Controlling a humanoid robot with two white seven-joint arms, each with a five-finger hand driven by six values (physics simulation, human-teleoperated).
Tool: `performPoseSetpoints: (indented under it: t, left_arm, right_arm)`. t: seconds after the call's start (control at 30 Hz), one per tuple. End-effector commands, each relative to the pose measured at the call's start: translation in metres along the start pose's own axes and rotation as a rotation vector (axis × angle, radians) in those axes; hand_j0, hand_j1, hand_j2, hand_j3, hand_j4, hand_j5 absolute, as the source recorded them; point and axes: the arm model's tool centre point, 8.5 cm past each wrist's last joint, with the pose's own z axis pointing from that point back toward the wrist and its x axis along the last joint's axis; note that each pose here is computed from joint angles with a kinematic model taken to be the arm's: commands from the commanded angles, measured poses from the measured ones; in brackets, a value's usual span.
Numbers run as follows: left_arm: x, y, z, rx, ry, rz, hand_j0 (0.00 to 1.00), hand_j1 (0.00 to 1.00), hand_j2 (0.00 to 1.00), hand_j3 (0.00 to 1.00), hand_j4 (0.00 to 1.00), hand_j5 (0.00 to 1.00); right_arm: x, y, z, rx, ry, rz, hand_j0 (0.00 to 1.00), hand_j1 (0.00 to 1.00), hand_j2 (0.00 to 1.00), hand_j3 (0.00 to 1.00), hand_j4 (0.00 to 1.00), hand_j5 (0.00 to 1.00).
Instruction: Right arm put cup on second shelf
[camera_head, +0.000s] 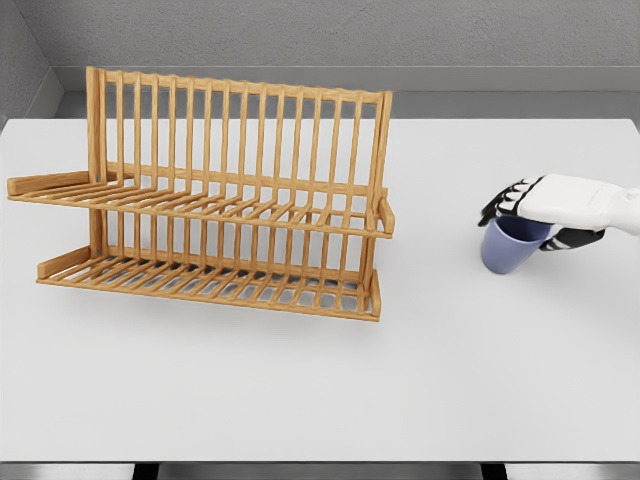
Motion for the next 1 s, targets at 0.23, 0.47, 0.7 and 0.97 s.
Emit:
performPoseSetpoints:
  t: [0.23,0.47,0.7,0.97]
  left_arm:
    - [0.001,0.0,0.0,0.0,-0.002,0.0,1.0,1.0,1.0,1.0,1.0,1.0]
    - [0.001,0.0,0.0,-0.001,-0.001,0.0,1.0,1.0,1.0,1.0,1.0,1.0]
    - [0.0,0.0,0.0,0.0,0.001,0.001,1.0,1.0,1.0,1.0,1.0,1.0]
    - [0.0,0.0,0.0,0.0,-0.001,0.0,1.0,1.0,1.0,1.0,1.0,1.0]
  right_arm:
    - [0.004,-0.016,0.006,-0.036,-0.007,0.026,0.59,0.59,0.59,0.59,0.59,0.59]
    - [0.007,-0.043,0.021,-0.114,0.008,0.071,0.59,0.59,0.59,0.59,0.59,0.59]
    - [0.029,-0.074,0.029,-0.189,-0.025,0.16,0.59,0.59,0.59,0.59,0.59,0.59]
    - [0.053,-0.106,0.033,-0.244,-0.066,0.263,0.59,0.59,0.59,0.59,0.59,0.59]
